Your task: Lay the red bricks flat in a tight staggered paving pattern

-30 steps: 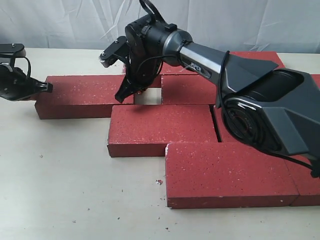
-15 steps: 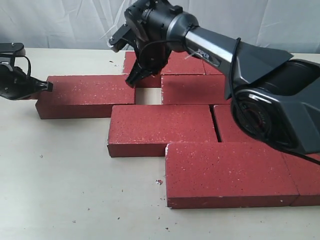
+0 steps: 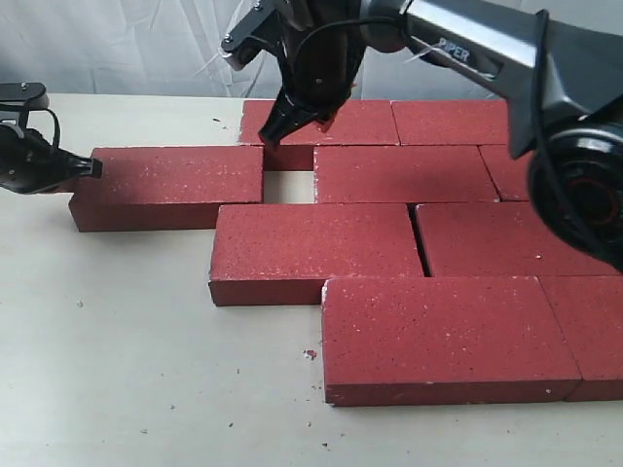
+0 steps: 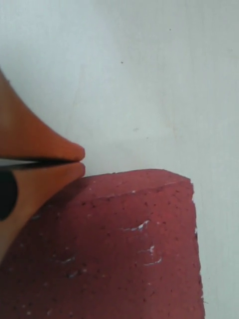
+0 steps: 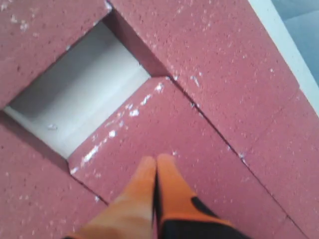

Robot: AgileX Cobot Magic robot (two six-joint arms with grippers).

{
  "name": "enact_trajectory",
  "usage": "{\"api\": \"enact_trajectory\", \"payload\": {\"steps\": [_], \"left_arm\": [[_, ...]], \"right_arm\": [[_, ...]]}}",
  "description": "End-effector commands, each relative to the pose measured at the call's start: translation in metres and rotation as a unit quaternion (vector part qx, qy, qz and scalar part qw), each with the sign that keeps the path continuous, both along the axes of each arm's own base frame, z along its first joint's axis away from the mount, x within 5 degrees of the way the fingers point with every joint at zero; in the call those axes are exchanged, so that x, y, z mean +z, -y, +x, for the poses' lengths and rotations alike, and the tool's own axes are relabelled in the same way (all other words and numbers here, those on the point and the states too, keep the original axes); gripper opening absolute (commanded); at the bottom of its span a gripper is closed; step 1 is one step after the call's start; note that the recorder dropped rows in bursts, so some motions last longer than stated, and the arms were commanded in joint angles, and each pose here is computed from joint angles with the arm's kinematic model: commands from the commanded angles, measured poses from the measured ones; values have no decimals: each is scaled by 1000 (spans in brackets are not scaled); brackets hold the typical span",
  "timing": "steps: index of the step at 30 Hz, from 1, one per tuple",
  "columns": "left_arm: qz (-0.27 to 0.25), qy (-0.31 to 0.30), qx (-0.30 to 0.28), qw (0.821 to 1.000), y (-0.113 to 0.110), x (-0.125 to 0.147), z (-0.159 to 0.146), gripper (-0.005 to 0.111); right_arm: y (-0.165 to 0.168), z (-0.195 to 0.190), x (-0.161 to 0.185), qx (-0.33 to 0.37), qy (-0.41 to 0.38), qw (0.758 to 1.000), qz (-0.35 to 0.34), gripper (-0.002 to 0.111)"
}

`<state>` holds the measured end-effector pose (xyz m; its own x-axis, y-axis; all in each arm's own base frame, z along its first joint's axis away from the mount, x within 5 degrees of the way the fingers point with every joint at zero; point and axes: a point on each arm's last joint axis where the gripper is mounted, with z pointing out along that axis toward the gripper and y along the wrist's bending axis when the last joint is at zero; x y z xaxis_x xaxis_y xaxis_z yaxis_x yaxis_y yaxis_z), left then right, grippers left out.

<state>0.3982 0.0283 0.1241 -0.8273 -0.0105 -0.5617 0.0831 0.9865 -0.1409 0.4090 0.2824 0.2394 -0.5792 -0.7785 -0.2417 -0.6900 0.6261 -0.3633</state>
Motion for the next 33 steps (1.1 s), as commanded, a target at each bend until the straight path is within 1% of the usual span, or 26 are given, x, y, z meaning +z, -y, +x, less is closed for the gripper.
{"api": "enact_trajectory", "payload": {"steps": [1,4,7,10,14,16,19,24,27,31,33], "left_arm": [[3,2,-4,1000,2,1,0,0],[3,2,-4,1000,2,1,0,0],[1,0,-5,1000,3,1,0,0],[1,0,-6,1000,3,1,0,0],[-4,-5,-10,1000,4,0,-1,0],[-16,-7,-4,1000,5,0,-1,0],[-26,-12,-5,1000,7,0,-2,0],[-30,-15,-8,999,8,0,-2,0],[-33,-14,-4,999,8,0,-2,0],[-36,-12,-3,999,12,1,-1,0],[-36,-12,-12,999,19,1,-1,0]], "right_arm": [[23,-22,10,-4,-25,999,-21,-1],[44,-36,18,-14,-37,999,-33,-1],[61,-44,35,-25,-2,1000,9,-1],[81,-52,42,-31,14,999,35,-1],[112,-60,38,-55,23,997,48,-1],[128,-61,34,-75,38,994,67,-1],[143,-65,27,-91,53,989,100,-1],[146,-73,2,-81,66,985,134,-1],[141,-70,1,-66,98,980,162,-1],[141,-69,1,-65,101,979,164,-1],[141,-69,1,-65,101,979,164,-1]]}}
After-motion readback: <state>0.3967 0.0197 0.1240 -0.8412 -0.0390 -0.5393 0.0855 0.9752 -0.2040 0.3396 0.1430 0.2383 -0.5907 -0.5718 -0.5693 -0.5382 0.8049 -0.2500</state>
